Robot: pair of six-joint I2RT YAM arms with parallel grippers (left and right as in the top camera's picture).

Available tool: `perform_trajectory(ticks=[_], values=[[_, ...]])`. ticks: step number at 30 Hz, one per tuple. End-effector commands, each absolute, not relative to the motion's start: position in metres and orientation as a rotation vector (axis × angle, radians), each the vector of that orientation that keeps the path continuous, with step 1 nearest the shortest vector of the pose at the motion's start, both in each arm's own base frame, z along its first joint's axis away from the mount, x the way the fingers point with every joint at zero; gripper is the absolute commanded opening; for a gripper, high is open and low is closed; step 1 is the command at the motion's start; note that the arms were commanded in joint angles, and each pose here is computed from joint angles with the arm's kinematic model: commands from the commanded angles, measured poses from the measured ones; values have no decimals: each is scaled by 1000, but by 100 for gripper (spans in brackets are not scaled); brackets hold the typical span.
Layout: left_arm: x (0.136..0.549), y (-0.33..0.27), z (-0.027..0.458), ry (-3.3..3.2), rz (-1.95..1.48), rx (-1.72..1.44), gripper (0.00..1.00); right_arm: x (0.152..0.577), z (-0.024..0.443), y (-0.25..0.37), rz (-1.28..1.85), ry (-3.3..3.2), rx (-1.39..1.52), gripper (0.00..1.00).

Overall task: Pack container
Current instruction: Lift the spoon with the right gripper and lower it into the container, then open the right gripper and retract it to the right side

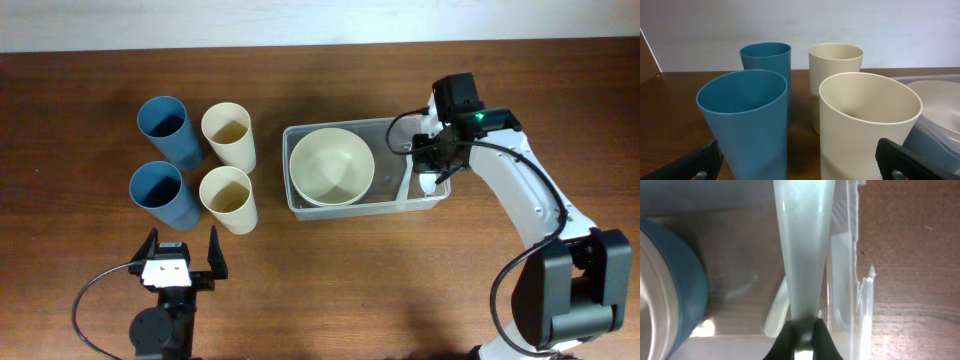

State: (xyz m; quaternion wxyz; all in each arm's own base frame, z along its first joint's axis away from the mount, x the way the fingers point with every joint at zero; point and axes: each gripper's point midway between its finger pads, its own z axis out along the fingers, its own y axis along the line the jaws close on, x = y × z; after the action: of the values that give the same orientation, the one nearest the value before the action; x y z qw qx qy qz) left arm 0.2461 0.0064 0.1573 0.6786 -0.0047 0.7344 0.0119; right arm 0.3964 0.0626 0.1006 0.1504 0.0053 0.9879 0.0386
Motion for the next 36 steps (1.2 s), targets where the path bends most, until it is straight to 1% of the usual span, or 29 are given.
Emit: perform_trajectory(ticks=[1,5,6,10,15,19,23,24,30,34,36], values=[[246,8,156,1652,48,-3,100,395,99,61,75,2846,7,11],[246,8,156,1652,48,-3,100,395,99,61,75,2846,7,26],[246,8,156,1652,48,-2,100,396,99,61,76,2844,7,28],[246,8,156,1652,48,-2,100,399,104,62,84,2829,7,29],[246,8,156,1652,48,-3,100,404,123,64,97,2789,5,29],[246,8,156,1652,48,-3,100,405,154,64,106,2740,5,29],[246,8,156,1652,48,-3,100,404,195,64,117,2679,5,31],[246,8,156,1652,48,-3,100,403,208,63,120,2660,5,33],[246,8,156,1652,48,-2,100,388,287,59,152,2518,43,37],[246,7,159,1638,43,2,100,372,324,39,186,2415,202,50],[246,-3,161,1632,-4,46,100,360,336,19,176,2384,295,54]])
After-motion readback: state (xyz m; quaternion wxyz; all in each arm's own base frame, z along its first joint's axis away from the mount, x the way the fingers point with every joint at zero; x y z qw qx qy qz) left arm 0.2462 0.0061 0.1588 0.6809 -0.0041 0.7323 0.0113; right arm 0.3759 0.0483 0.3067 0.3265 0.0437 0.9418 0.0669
